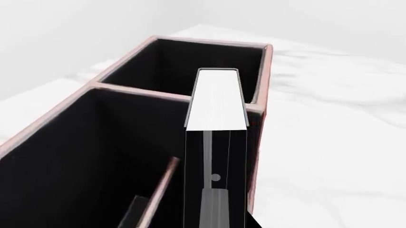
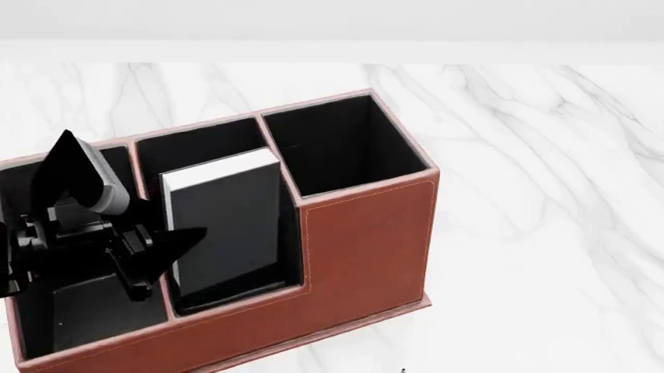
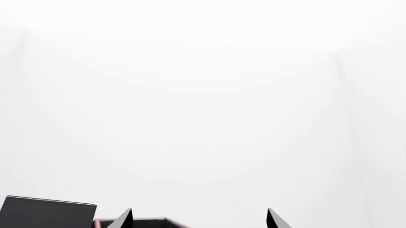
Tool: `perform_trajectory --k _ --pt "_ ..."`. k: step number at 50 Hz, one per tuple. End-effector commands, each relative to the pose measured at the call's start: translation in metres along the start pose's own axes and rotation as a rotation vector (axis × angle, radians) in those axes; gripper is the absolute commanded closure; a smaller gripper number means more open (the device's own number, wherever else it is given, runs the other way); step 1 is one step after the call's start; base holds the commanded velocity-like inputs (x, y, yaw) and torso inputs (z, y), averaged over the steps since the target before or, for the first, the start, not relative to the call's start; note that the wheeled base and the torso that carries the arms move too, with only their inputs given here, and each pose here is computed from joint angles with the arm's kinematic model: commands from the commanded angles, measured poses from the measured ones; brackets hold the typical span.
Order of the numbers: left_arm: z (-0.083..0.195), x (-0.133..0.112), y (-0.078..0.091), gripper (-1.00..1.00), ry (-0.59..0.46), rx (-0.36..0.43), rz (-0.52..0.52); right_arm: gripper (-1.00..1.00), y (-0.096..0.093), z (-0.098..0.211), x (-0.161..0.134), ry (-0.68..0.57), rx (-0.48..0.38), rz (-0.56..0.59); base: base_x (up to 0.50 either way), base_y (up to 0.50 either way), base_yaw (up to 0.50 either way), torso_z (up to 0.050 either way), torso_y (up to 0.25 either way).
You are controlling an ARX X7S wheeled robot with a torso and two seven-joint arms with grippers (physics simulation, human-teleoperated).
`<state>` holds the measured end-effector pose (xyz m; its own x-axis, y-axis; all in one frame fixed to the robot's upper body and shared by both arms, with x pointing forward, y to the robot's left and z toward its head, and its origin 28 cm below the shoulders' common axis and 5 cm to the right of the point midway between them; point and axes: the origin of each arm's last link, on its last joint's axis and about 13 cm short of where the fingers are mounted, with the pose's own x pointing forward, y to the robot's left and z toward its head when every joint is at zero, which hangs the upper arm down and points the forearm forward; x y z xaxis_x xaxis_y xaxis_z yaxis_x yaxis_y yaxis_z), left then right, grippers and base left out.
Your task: Pick up the book and place it in the back compartment of the caddy.
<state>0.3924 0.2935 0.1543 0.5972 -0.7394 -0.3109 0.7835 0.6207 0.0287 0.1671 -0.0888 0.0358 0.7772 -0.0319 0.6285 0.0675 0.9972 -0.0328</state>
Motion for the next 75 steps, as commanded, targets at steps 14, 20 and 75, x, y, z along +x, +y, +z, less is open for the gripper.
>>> perform_trajectory --k 14,20,75 --pt "0.01 0.007 0.011 1.0 -0.044 -0.005 0.035 -1.0 0.0 -0.001 0.0 0.005 0.001 0.002 0.0 0.0 0.0 0.001 0.001" --pt "0.007 0.012 0.012 1.0 -0.03 0.003 0.048 -1.0 0.0 -0.002 0.0 0.004 0.001 0.002 0.0 0.0 0.0 0.0 0.002" --pt "-0.008 0.03 0.006 -1.0 -0.126 -0.009 0.17 -1.0 0.0 -0.004 0.001 0.017 0.013 0.005 0.0 0.0 0.0 0.0 0.0"
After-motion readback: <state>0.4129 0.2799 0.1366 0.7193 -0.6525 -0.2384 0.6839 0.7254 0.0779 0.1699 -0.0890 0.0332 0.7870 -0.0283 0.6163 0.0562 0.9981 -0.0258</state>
